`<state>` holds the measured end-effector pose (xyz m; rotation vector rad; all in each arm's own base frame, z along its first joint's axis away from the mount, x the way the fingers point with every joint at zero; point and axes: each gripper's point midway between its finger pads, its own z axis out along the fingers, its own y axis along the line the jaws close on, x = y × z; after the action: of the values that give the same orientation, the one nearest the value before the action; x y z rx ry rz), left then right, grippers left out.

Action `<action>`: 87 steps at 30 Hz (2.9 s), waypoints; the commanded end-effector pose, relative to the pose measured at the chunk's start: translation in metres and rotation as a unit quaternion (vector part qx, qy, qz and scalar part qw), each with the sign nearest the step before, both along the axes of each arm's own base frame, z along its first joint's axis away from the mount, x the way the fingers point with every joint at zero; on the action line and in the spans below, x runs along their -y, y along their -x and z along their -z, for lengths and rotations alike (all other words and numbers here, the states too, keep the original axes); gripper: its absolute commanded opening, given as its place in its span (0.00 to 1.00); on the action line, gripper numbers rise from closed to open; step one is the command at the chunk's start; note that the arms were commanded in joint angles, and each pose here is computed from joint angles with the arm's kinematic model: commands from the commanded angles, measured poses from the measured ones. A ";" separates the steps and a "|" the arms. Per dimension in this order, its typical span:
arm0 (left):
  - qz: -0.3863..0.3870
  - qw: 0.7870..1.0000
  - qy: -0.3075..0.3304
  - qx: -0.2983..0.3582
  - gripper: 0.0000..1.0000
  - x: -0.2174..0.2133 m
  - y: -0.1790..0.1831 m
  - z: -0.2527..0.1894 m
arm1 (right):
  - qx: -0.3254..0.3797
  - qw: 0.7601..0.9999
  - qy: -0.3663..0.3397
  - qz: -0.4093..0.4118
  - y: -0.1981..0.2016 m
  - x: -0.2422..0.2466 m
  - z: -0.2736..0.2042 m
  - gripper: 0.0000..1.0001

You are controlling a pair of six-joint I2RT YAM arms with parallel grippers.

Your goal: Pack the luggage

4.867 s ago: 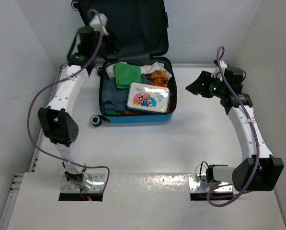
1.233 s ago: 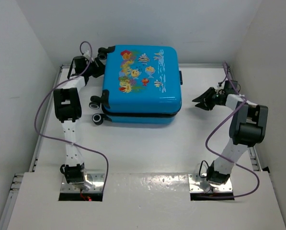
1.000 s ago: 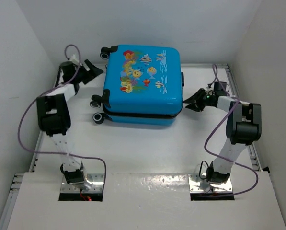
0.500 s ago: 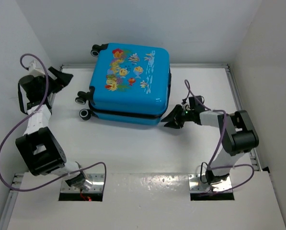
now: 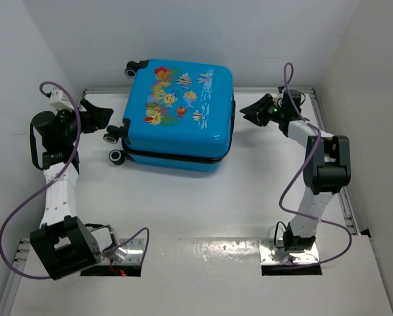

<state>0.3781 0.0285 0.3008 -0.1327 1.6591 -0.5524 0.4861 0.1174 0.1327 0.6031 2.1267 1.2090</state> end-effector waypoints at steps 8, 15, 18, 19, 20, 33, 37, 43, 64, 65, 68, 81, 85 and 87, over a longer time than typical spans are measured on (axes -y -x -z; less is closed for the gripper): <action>-0.023 1.000 -0.016 -0.004 0.87 -0.004 0.005 0.001 | 0.010 1.000 0.008 0.008 -0.038 -0.005 0.032 0.37; -0.029 0.999 0.000 -0.017 0.87 -0.006 0.001 0.005 | 0.012 1.000 -0.023 -0.011 -0.050 -0.015 0.038 0.37; -0.033 0.999 -0.006 -0.023 0.87 -0.008 -0.001 0.011 | 0.016 0.998 -0.046 -0.026 -0.047 -0.022 0.037 0.38; -0.033 0.999 -0.003 -0.033 0.87 -0.009 -0.001 0.016 | 0.010 0.998 -0.051 -0.026 -0.044 -0.023 0.041 0.38; -0.037 0.999 -0.003 -0.033 0.87 -0.010 -0.002 0.016 | 0.009 0.998 -0.057 -0.029 -0.044 -0.023 0.040 0.38; -0.039 0.998 0.015 -0.057 0.87 -0.006 -0.010 0.031 | 0.002 0.994 -0.091 -0.057 -0.045 -0.032 0.057 0.38; -0.035 0.997 0.022 -0.064 0.87 -0.004 -0.011 0.032 | 0.001 0.991 -0.111 -0.079 -0.043 -0.051 0.065 0.38; -0.030 0.997 0.029 -0.069 0.87 -0.002 -0.010 0.036 | 0.005 0.979 -0.173 -0.111 -0.038 -0.066 0.059 0.37; -0.124 0.983 0.058 -0.119 0.87 -0.043 0.034 0.061 | 0.083 0.969 -0.163 -0.167 0.065 -0.060 0.019 0.00; -0.131 0.982 0.061 -0.123 0.87 -0.047 0.038 0.062 | 0.077 0.970 -0.157 -0.167 0.082 -0.059 0.018 0.00; -0.161 0.976 0.073 -0.130 0.87 -0.058 0.055 0.062 | 0.075 0.972 -0.132 -0.176 0.126 -0.063 0.020 0.00; -0.272 0.888 0.167 -0.330 0.83 -0.074 0.113 0.145 | 0.063 0.979 0.043 -0.189 0.230 -0.028 0.031 0.08; -0.254 0.868 0.196 -0.380 0.82 -0.051 0.106 0.180 | 0.094 0.988 0.084 -0.085 0.194 0.025 0.001 0.21; -0.246 0.866 0.198 -0.387 0.82 -0.044 0.099 0.190 | 0.118 0.988 0.087 -0.051 0.173 0.045 -0.021 0.21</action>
<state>0.2766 0.0853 0.1278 -1.1127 2.1162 -0.4253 0.2912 0.0992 0.1312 0.3043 2.1154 1.1961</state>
